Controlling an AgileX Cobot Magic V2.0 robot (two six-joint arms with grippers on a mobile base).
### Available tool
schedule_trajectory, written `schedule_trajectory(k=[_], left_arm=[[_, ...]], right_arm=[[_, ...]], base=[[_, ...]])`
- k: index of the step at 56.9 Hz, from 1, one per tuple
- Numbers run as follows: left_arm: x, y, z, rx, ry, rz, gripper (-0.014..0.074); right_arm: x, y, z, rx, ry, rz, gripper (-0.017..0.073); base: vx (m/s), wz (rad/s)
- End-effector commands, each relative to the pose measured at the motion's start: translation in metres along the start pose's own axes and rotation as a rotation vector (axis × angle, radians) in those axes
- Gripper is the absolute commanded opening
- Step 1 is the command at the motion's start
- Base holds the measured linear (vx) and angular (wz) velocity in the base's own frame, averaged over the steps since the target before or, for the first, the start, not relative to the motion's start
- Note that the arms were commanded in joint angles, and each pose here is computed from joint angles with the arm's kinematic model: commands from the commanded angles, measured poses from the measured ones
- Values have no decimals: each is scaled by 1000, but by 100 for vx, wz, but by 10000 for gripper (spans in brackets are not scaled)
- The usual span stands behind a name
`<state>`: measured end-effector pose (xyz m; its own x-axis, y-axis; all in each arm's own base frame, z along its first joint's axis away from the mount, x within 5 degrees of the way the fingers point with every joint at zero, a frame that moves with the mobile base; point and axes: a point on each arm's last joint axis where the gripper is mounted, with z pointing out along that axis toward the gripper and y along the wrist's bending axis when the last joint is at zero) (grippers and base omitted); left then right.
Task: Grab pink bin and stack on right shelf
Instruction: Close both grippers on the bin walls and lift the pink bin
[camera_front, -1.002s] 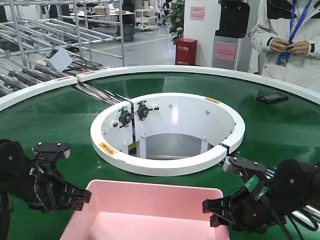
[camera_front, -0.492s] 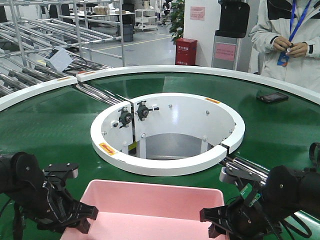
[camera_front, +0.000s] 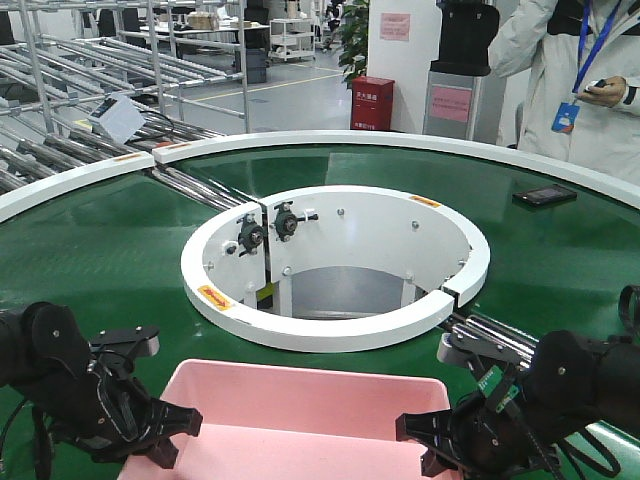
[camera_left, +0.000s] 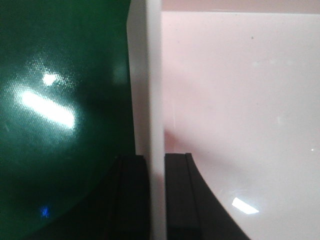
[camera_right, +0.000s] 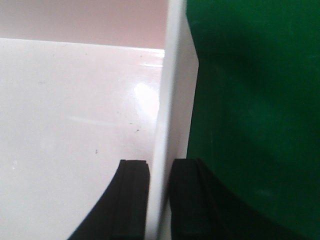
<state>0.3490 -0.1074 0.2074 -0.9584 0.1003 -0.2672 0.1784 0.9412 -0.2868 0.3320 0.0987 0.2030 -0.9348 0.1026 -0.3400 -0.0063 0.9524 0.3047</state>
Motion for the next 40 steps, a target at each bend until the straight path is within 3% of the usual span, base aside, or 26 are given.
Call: schedule_trajectory(k=[1,5,6,11,26,40], left_arm=[[0,-14,-29,69,-15,-14,-8],[2,-19,-42,92,-44,-19,-8],[2,-24,-60,110,-110,-15,-8],[4,-32,-87,134,-197,-10,-8],[31,-55,-170,229,-427,28,-6],[43,-60,-194,247,-493,29,-5]], right_arm=[[-14,10,-39,-52,-145,-12,-14],[-14,14,-57,-65,-196,-25,-11],[-13,16,-75,-66,-247,-55,-11],[-14,20,-99,-72,-303,-84,-10],[-15,34,-159,-119,-453,-125,-10],[-8,36,-181,-137,-504,-137,-8]], base=[[0,0],[0,0],[0,0],[0,0],[0,0],[0,0]])
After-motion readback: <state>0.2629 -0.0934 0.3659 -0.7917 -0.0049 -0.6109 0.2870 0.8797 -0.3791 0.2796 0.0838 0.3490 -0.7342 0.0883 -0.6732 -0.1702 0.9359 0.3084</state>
